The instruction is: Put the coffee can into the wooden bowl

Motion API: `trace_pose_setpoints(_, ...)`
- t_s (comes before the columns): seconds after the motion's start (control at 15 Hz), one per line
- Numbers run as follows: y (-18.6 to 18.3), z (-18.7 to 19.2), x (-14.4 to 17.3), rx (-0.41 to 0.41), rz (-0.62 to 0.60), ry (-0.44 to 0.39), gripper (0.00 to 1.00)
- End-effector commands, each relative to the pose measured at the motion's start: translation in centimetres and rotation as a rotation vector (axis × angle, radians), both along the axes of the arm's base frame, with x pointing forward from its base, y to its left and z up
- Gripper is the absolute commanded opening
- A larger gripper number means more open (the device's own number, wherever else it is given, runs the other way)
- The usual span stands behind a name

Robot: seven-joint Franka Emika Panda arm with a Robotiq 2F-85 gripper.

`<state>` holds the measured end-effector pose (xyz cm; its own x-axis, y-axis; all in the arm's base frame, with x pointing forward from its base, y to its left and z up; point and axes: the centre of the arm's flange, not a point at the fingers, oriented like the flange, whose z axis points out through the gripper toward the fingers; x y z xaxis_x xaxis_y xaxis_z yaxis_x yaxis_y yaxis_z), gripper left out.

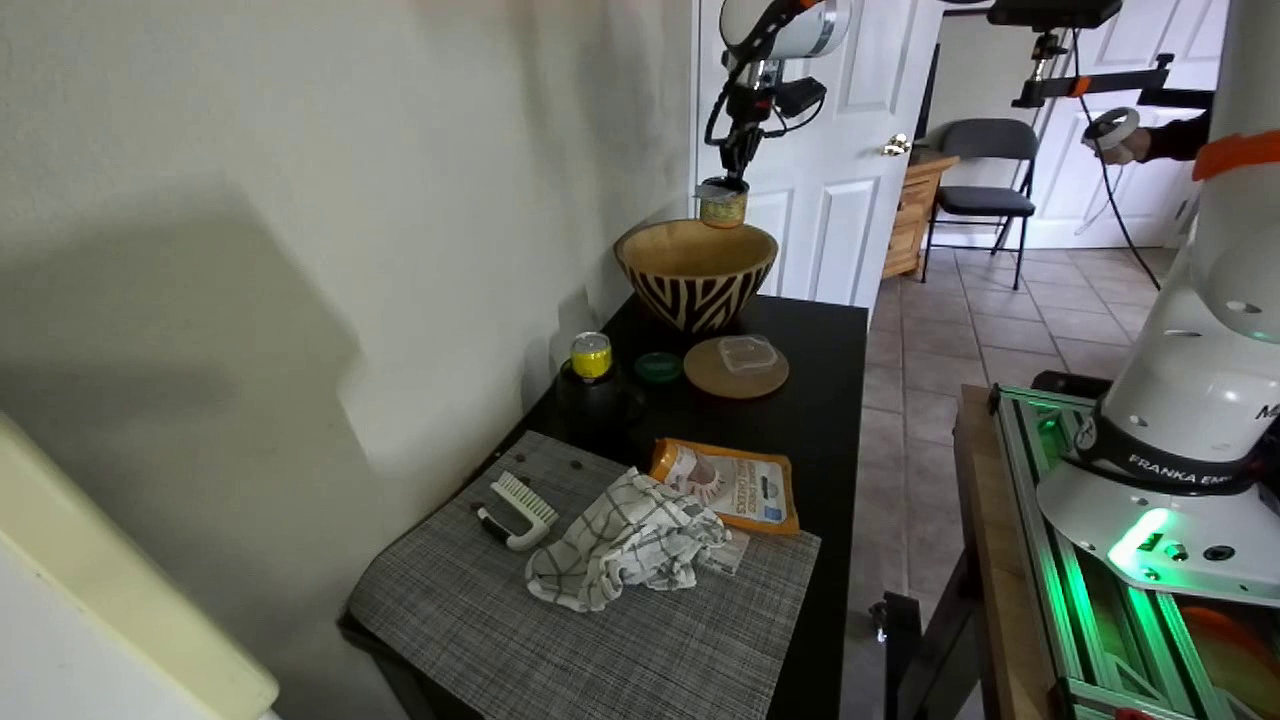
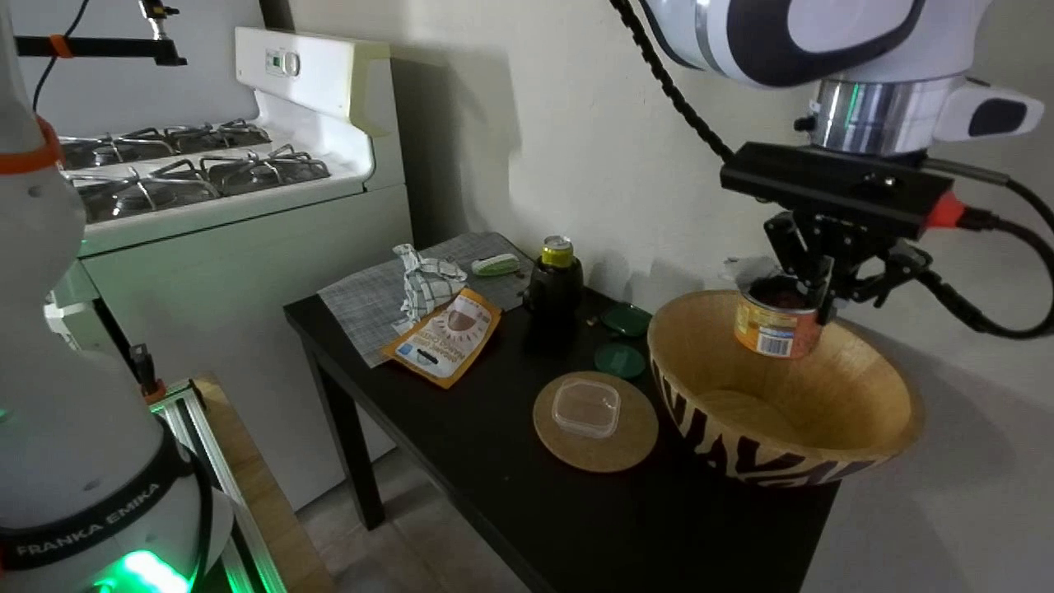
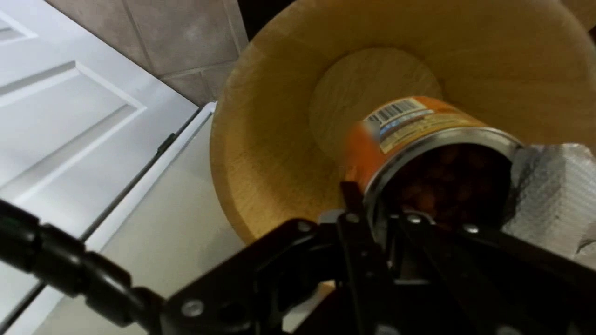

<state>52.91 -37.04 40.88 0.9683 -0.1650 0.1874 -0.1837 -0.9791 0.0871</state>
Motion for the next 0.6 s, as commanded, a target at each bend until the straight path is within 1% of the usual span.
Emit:
trace_pose_setpoints(0.0, -3.4, -3.8, 4.9, 0.001, -0.202, -0.006, 0.03)
trace_pose_setpoints(0.07, -3.7, -4.4, 5.7, -0.001, -0.243, 0.003, 0.03)
trace_pose_setpoints(0.13, -3.9, -5.9, 6.4, 0.001, -0.268, 0.016, 0.03)
trace_pose_setpoints(0.27, -4.1, -7.2, 7.7, -0.013, -0.299, 0.041, 0.03)
trace_pose_setpoints(0.4, -4.0, -9.1, 8.7, -0.01, -0.306, 0.078, 0.03)
trace_pose_setpoints(0.53, -3.2, -10.4, 9.0, -0.011, -0.285, 0.119, 0.03)
